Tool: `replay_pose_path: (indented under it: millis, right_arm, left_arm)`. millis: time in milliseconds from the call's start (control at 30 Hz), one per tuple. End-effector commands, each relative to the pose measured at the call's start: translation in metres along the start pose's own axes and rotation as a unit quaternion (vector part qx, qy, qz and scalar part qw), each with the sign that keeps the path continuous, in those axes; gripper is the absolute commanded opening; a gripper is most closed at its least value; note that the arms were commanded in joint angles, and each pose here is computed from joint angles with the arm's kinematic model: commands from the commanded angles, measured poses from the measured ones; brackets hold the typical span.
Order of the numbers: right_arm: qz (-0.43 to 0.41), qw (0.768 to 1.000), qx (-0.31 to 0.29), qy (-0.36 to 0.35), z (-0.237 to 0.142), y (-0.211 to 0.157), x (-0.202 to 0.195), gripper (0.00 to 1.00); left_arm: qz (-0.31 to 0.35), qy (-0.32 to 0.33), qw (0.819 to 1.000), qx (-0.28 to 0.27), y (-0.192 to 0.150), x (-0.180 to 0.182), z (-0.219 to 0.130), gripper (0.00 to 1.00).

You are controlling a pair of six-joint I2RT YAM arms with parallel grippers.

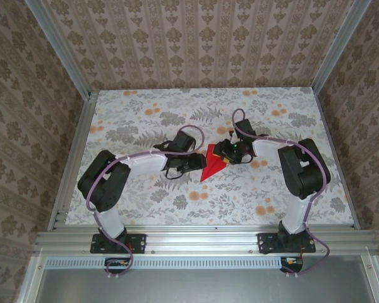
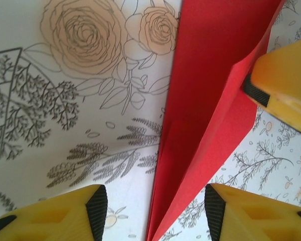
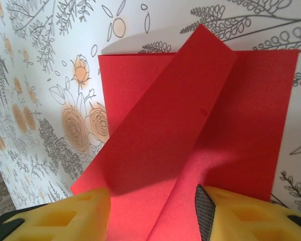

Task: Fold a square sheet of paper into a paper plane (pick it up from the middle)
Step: Pick up the paper from the center of the table.

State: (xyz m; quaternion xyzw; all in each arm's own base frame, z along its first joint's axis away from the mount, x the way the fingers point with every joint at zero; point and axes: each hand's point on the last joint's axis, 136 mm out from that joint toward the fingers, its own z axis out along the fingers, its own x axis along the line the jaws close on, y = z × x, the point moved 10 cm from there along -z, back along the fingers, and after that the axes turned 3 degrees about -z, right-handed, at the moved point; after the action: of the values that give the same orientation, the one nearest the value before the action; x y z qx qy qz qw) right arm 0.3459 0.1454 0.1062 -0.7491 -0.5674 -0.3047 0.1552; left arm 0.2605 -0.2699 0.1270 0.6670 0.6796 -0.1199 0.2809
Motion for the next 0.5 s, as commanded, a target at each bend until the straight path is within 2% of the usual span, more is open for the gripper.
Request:
replay_pose_path:
  millis: [0, 333, 467]
  right_arm:
    - [-0.001, 1.000, 0.011, 0.029, 0.007, 0.003, 0.007, 0.49]
    - [-0.027, 0.996, 0.024, 0.078, 0.014, -0.002, 0.015, 0.43]
    - [-0.035, 0.995, 0.027, 0.085, 0.018, -0.004, 0.016, 0.40]
  left_arm:
    - [-0.003, 0.001, 1.000, 0.009, 0.006, -0.002, 0.005, 0.52]
    - [-0.010, 0.026, 0.999, 0.026, 0.007, 0.005, 0.014, 0.41]
    - [-0.012, 0.026, 0.999, 0.028, 0.007, 0.007, 0.014, 0.40]
